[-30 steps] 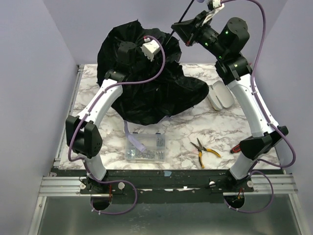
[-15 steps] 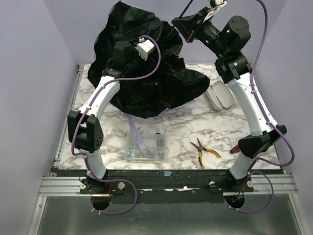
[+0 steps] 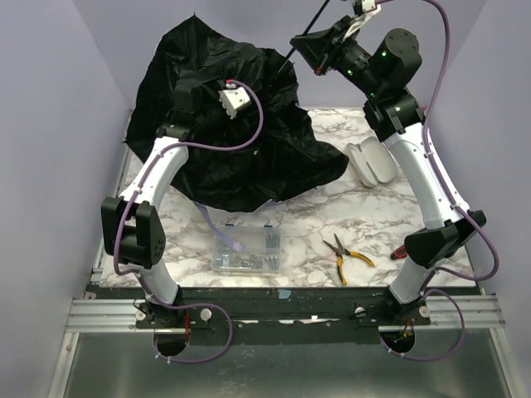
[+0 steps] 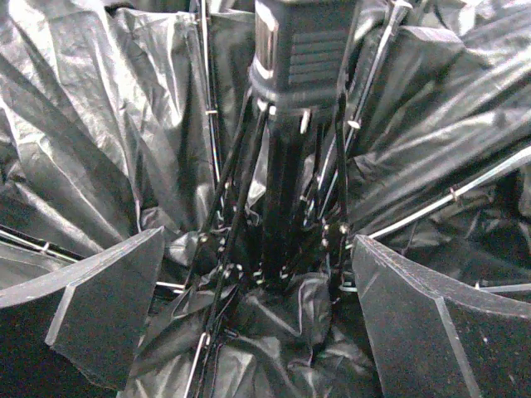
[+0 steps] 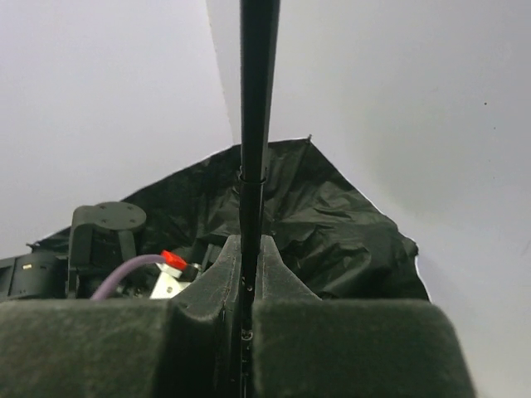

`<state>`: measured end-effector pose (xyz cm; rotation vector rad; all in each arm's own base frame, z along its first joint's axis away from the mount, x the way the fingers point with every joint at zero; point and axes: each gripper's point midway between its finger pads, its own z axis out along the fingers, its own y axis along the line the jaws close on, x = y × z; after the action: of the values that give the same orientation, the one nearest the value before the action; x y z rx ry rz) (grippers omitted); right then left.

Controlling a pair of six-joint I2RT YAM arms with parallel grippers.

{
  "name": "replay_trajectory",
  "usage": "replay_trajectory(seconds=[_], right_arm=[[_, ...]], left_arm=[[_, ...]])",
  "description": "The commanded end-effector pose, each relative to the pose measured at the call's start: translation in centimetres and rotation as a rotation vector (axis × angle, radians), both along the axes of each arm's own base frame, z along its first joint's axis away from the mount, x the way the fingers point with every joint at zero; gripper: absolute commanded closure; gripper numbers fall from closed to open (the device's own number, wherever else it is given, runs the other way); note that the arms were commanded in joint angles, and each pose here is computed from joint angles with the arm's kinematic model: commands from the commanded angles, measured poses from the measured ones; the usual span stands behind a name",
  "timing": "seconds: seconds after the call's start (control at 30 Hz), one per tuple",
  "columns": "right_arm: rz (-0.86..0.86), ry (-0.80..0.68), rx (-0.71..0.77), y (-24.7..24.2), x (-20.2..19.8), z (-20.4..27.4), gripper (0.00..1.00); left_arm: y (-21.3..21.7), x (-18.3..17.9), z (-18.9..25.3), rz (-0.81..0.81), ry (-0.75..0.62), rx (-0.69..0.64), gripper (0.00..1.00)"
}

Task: Open the umbrella

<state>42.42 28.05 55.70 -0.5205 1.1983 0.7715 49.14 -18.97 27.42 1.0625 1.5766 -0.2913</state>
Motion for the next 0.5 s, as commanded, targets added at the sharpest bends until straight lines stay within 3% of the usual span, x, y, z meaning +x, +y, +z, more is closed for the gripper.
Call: replay_trajectory(seconds=[0.0, 0.17, 0.33, 0.47], right_arm=[[-0.068, -0.251, 0.092, -4.5, -3.7, 8.3, 0.99], [0.052, -0.19, 0.062, -2.4, -3.7, 5.8, 0.99], [0.248, -0.123, 0.047, 0.0, -5.2, 3.8, 0.99], [0.282, -0.098, 0.045, 0.4, -5.4, 3.1, 0.99]], left_arm=[[4.3, -1.6, -0.1, -0.087, 0.04, 0.035, 0.01], [0.9, -4.1, 7.2, -0.188, -0.059, -0.137, 0.02], [-4.2, -6.6, 10.8, -0.275, -0.114, -0.142, 0.04], [-6.3, -7.5, 11.8, -0.321, -0.092, -0.157, 0.28]])
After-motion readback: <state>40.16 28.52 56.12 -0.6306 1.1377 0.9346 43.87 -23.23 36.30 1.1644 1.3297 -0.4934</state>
